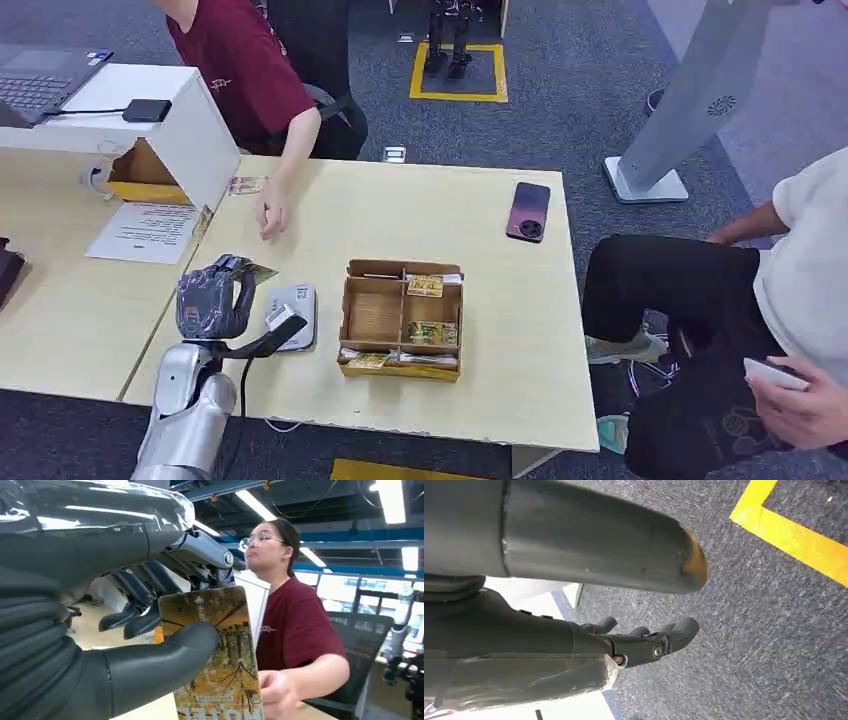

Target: Pass the card to the sensor for recognition and then transmit it.

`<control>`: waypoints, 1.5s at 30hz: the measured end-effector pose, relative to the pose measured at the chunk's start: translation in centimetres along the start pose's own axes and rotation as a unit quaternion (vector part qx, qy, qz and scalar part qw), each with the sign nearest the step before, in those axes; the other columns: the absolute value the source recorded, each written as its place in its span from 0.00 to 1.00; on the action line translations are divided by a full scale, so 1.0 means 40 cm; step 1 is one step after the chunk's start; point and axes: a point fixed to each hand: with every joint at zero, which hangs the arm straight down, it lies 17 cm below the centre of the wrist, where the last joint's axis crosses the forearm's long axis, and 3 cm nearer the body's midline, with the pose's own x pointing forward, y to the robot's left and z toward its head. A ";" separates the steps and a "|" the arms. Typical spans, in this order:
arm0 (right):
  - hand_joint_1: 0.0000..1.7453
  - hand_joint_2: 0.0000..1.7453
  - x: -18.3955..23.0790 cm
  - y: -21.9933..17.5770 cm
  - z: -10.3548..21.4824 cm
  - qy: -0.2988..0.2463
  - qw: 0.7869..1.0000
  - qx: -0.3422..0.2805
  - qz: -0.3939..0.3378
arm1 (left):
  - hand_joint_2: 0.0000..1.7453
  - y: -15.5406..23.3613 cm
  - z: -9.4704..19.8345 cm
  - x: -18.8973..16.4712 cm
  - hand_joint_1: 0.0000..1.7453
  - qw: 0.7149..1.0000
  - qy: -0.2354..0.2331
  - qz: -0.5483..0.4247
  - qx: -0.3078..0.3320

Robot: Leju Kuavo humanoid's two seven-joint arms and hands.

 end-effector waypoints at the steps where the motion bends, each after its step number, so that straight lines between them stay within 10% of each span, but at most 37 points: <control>1: 0.00 0.00 0.000 0.000 0.000 0.000 1.000 0.000 0.000 | 1.00 0.000 0.000 0.004 1.00 1.000 -0.002 0.003 0.001; 9: 0.00 0.00 0.002 -0.002 -0.001 -0.003 1.000 -0.001 0.001 | 1.00 0.001 0.000 -0.022 1.00 0.990 0.049 0.126 0.042; 14: 0.00 0.00 -0.001 -0.003 -0.001 0.001 1.000 -0.001 -0.007 | 1.00 -0.079 -0.004 -0.029 1.00 0.926 0.139 0.350 0.005; 22: 0.00 0.00 -0.012 0.001 0.000 0.010 1.000 0.000 -0.026 | 1.00 -0.114 -0.015 0.062 1.00 0.836 0.137 0.530 -0.049; 45: 0.00 0.00 -0.013 0.002 0.001 0.012 0.999 -0.001 -0.034 | 1.00 -0.075 -0.016 0.031 1.00 0.839 0.127 0.527 -0.046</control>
